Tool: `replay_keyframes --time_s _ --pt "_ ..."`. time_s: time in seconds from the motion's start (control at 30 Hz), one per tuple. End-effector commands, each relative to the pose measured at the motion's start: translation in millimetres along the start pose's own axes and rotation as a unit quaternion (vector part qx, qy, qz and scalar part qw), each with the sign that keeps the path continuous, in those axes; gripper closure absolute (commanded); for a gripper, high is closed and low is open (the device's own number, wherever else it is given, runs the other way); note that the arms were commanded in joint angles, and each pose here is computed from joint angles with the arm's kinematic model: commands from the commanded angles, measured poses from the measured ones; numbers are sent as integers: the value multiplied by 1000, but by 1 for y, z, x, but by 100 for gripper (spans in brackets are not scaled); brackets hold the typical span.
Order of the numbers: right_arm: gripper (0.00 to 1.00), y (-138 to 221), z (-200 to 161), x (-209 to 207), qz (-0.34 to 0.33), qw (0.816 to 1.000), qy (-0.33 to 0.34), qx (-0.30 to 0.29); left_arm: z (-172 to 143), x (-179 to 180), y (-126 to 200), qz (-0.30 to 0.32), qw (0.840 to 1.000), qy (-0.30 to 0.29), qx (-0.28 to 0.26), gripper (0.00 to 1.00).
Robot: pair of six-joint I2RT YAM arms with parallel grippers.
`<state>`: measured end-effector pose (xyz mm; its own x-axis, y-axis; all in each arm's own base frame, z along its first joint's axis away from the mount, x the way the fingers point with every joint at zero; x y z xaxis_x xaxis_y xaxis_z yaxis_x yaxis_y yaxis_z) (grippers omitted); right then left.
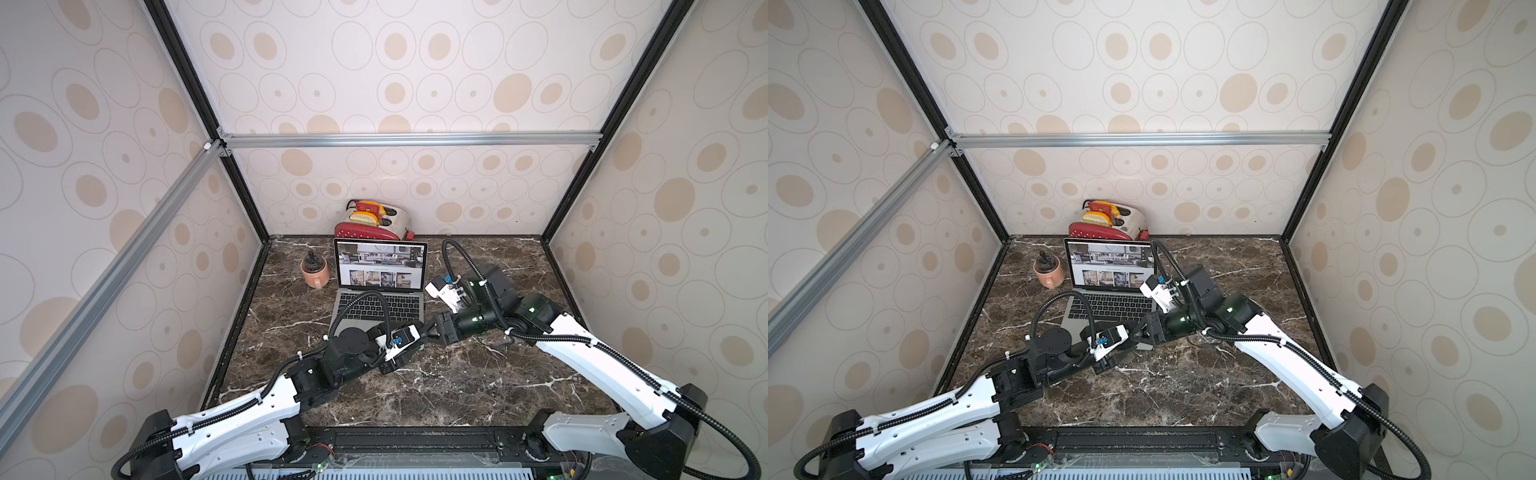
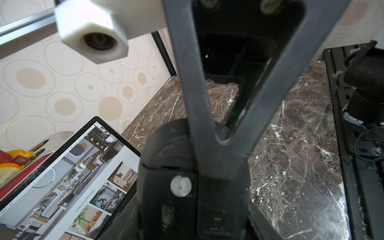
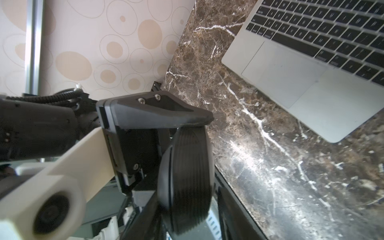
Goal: Insert the wireless mouse receiver into the laptop
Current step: Close the lid on the mouse.
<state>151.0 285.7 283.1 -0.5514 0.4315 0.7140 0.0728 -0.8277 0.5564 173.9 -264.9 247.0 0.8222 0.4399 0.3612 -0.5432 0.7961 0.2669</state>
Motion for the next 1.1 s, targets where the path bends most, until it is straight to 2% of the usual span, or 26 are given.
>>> replay_keyframes --time_s 0.0,0.17,0.33,0.57,0.77,1.07 --pt "65 -7 -7 -11 -14 1000 -13 20 34 11 7 12 999 1 -51 100" --pt "76 -15 -7 -13 -28 999 -13 23 35 10 7 11 999 2 -54 100" --pt "80 -34 -17 -20 -74 996 -5 45 38 11 8 10 998 5 -60 100" --pt "84 -57 -25 -24 -70 997 1 23 43 11 14 11 997 13 -79 100" --pt "84 -70 -25 -28 -82 996 27 8 48 12 18 12 996 18 -92 100" --pt "80 -90 -28 -26 -50 998 38 5 51 14 19 18 995 20 -101 100"
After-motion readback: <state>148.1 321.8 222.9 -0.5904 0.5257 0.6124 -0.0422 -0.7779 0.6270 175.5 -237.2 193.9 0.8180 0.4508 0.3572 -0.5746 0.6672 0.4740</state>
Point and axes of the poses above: each gripper's point midway between its finger pads, its own y axis back along the fingers, its own x axis along the line the jaws close on, z = x × y, the point moved 3 cm from there along y, back along the fingers
